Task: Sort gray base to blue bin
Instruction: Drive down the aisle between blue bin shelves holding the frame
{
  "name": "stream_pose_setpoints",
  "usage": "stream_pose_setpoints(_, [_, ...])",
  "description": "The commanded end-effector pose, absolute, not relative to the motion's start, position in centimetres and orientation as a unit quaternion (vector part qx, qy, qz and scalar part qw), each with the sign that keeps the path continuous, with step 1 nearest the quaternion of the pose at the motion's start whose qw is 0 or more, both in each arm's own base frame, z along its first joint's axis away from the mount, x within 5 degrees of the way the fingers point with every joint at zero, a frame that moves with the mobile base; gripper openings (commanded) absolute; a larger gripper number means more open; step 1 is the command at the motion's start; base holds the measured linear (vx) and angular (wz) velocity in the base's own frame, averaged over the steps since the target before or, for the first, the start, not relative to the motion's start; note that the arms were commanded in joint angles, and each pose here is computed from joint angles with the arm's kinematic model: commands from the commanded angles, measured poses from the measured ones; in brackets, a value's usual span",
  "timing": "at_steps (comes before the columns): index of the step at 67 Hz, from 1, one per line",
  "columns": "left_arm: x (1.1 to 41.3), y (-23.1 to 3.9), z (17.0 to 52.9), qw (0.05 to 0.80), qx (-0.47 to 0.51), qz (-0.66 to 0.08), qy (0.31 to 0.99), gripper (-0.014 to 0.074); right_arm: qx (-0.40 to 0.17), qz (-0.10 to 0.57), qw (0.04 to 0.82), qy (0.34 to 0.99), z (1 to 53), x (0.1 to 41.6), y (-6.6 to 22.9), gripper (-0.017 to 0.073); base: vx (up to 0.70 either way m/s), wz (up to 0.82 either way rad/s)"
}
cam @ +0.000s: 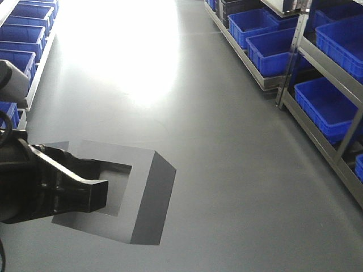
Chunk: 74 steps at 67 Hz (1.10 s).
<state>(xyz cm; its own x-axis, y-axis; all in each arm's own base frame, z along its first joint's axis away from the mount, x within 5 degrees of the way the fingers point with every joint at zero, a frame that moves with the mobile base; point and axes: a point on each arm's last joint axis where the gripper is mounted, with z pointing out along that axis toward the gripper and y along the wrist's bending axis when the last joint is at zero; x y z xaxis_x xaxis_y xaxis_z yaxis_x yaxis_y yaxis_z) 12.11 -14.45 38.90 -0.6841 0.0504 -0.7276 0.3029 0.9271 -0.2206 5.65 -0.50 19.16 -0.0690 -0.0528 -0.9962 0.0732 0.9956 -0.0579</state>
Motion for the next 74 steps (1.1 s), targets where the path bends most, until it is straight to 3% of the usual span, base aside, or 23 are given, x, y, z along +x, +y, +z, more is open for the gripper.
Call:
stream_pose_setpoints(1, [12.16,-14.45,40.54,0.425,0.101,-0.195,0.878,0.0003,-0.001,-0.051,0.709,0.703,19.46,5.62,-0.42,-0.0009,0.48,0.09])
stream_pose_setpoints(74, [12.16,-14.45,40.54,0.425,0.101,-0.195,0.878,0.0003,-0.001,-0.051,0.709,0.703,19.46,5.62,-0.42,-0.0009,0.40,0.09])
